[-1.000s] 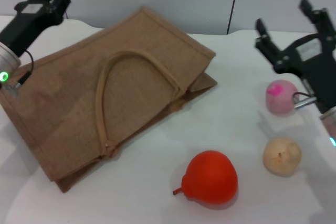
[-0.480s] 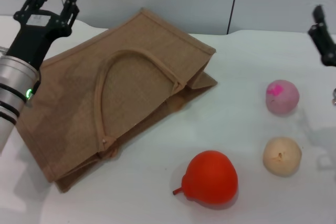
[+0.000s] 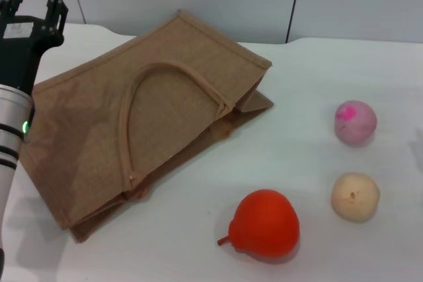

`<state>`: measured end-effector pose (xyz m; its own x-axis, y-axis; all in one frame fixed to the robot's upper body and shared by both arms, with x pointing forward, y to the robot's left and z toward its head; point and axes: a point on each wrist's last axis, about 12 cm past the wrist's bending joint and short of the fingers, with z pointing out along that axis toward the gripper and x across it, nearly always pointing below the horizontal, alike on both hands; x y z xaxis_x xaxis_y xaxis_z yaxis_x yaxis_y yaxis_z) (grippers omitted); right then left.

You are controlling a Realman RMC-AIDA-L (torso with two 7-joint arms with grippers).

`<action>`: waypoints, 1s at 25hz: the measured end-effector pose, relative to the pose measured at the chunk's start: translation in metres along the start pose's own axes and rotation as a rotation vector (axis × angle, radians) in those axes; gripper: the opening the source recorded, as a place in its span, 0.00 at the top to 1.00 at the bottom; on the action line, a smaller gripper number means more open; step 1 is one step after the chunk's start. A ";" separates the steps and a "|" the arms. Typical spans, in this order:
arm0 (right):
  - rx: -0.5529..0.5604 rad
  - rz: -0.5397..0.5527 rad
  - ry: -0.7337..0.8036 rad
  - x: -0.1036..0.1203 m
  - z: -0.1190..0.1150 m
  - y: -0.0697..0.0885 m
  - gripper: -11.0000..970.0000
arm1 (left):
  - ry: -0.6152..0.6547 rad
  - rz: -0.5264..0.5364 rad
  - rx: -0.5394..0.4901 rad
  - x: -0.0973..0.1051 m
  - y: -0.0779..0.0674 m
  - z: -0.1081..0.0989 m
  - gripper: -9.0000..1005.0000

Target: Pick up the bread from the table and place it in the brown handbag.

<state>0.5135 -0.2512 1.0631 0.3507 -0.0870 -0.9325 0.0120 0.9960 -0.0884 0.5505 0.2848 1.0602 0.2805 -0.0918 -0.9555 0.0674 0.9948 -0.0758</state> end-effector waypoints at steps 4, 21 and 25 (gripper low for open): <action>0.003 -0.001 0.003 0.000 0.000 -0.001 0.12 | 0.000 -0.002 0.000 0.000 0.000 0.000 0.38; -0.010 0.000 0.023 0.003 0.002 0.001 0.12 | -0.001 -0.002 0.003 0.000 0.000 0.000 0.38; -0.019 0.001 0.035 0.004 0.003 0.003 0.12 | -0.001 -0.002 0.005 0.000 -0.001 0.000 0.38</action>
